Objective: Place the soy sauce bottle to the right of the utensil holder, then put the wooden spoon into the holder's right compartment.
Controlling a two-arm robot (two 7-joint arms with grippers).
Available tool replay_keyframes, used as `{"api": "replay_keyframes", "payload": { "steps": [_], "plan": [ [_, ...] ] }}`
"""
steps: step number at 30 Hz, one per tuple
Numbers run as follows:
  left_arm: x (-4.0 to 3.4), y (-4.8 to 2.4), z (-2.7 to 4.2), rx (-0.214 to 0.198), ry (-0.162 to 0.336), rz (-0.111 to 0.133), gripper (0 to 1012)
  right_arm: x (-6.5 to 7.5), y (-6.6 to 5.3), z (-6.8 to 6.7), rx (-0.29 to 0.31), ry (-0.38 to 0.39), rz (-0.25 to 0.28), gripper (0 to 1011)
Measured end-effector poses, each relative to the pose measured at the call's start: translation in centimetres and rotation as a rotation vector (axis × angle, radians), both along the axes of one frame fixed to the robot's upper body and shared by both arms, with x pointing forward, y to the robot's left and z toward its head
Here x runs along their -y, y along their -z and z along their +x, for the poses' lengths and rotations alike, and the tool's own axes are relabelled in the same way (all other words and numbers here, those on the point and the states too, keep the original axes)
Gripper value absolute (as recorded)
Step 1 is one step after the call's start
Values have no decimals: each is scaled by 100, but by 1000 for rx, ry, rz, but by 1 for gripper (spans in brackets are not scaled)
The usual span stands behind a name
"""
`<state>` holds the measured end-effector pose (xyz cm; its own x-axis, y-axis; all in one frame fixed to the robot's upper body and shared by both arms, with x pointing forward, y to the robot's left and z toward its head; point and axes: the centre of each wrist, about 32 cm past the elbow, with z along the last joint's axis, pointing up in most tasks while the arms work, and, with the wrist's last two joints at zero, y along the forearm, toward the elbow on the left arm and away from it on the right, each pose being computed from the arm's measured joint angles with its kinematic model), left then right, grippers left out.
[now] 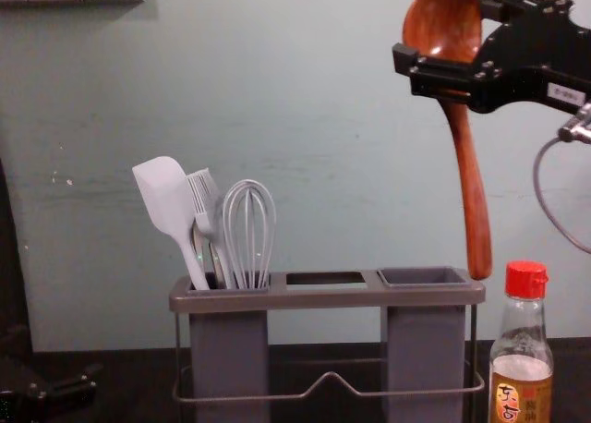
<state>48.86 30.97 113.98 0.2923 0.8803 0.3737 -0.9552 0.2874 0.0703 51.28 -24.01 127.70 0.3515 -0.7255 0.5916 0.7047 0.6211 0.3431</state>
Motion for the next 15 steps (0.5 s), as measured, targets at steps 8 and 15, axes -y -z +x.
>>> {"api": "replay_keyframes", "payload": {
  "steps": [8, 15],
  "plan": [
    [0, 0, 0, 0, 0, 0, 1005, -54, -8, 196, 14, 0, 13, 856],
    [0, 0, 0, 0, 0, 0, 1005, -112, 21, 317, 32, -1, 42, 856]
  ]
}}
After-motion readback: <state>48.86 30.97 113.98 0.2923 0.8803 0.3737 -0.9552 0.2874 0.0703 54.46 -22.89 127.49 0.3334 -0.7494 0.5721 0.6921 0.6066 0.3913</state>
